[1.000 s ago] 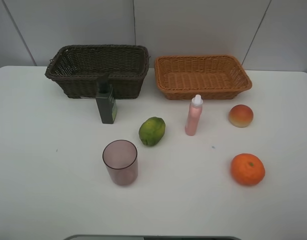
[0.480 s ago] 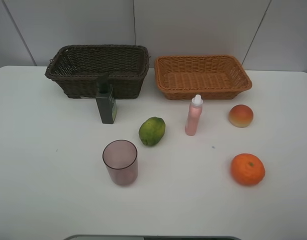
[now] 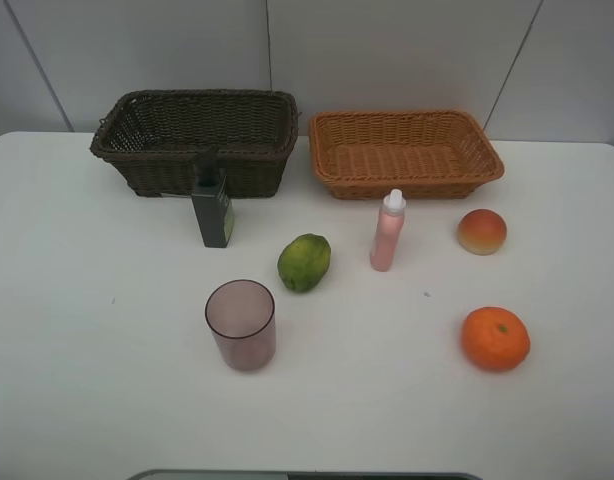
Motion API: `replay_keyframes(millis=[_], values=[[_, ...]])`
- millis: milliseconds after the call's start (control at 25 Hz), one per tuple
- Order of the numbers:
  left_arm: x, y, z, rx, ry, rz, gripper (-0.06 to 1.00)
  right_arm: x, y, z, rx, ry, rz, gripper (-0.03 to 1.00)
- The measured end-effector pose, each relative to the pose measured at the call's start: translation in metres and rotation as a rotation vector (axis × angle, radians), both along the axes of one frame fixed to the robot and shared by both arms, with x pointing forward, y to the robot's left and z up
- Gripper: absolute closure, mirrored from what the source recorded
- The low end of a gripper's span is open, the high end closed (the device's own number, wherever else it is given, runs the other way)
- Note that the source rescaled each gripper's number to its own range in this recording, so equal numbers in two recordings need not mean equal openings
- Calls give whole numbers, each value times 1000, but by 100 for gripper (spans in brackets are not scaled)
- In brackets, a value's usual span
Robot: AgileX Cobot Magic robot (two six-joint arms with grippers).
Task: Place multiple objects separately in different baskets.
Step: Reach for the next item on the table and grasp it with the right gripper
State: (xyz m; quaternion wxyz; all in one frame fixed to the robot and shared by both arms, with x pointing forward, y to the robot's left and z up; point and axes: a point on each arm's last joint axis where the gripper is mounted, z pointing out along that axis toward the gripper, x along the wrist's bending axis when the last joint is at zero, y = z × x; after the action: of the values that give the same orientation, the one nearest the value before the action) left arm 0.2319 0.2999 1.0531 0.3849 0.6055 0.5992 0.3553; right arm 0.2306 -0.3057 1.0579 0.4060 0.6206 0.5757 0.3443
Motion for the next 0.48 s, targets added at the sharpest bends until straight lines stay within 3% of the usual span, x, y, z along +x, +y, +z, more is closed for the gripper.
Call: replay_keyframes(millis=[480], values=[[0, 0, 0, 0, 0, 0, -6, 0, 0, 0, 0, 0, 0, 13]])
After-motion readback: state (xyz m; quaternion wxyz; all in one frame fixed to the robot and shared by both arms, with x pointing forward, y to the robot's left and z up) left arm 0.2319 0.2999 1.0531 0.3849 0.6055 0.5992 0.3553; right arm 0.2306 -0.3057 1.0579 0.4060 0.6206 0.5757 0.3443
